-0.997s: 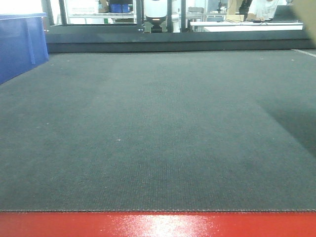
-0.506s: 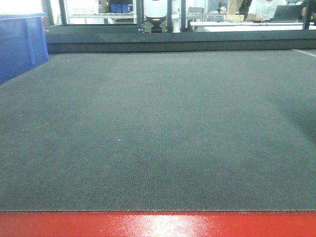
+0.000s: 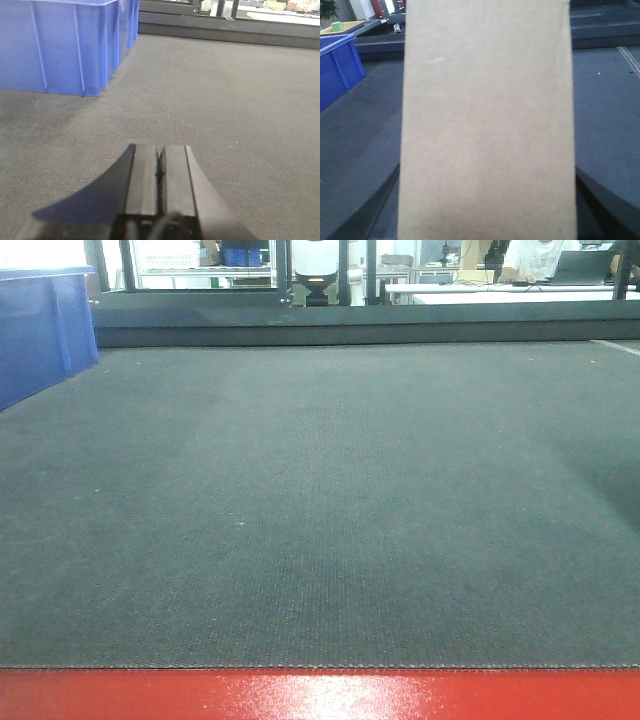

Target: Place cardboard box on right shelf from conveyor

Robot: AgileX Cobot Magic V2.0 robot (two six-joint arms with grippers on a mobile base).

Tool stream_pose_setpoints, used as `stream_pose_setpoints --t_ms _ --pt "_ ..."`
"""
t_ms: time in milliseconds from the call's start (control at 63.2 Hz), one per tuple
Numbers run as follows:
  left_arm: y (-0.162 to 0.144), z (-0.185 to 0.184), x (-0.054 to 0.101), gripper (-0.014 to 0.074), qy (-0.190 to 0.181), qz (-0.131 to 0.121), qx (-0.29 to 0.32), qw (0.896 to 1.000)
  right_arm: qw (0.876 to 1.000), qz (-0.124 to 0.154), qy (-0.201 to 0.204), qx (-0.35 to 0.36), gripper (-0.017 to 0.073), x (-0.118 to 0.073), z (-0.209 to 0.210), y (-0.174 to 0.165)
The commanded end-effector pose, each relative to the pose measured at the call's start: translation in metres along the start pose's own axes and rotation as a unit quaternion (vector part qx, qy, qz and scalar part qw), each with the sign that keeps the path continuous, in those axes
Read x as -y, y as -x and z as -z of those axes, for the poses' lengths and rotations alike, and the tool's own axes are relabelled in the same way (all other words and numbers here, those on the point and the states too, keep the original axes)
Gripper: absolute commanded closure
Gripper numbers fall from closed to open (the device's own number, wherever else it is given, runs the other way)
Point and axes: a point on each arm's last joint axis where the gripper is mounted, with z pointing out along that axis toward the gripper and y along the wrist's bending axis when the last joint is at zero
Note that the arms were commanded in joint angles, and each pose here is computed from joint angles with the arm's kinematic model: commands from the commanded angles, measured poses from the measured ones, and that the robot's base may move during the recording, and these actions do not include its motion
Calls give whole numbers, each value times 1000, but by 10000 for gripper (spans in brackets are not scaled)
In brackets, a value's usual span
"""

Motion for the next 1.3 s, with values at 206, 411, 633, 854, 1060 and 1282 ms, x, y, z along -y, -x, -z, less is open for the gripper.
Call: stream_pose_setpoints --t_ms 206,411,633,854,1060,1282 --pt "9 1 0 713 0 5 49 999 998 14 10 59 344 -3 3 16" --pt "9 1 0 713 0 5 49 999 998 14 10 58 344 -3 3 16" --pt "9 1 0 713 0 5 49 999 998 14 10 58 344 -3 3 16" --pt "9 1 0 713 0 5 49 999 998 14 10 58 344 -3 3 16" --pt "9 1 0 713 1 5 50 999 998 14 10 58 344 -3 3 16" --pt "9 1 0 713 2 5 50 999 998 14 10 58 344 -3 3 16"
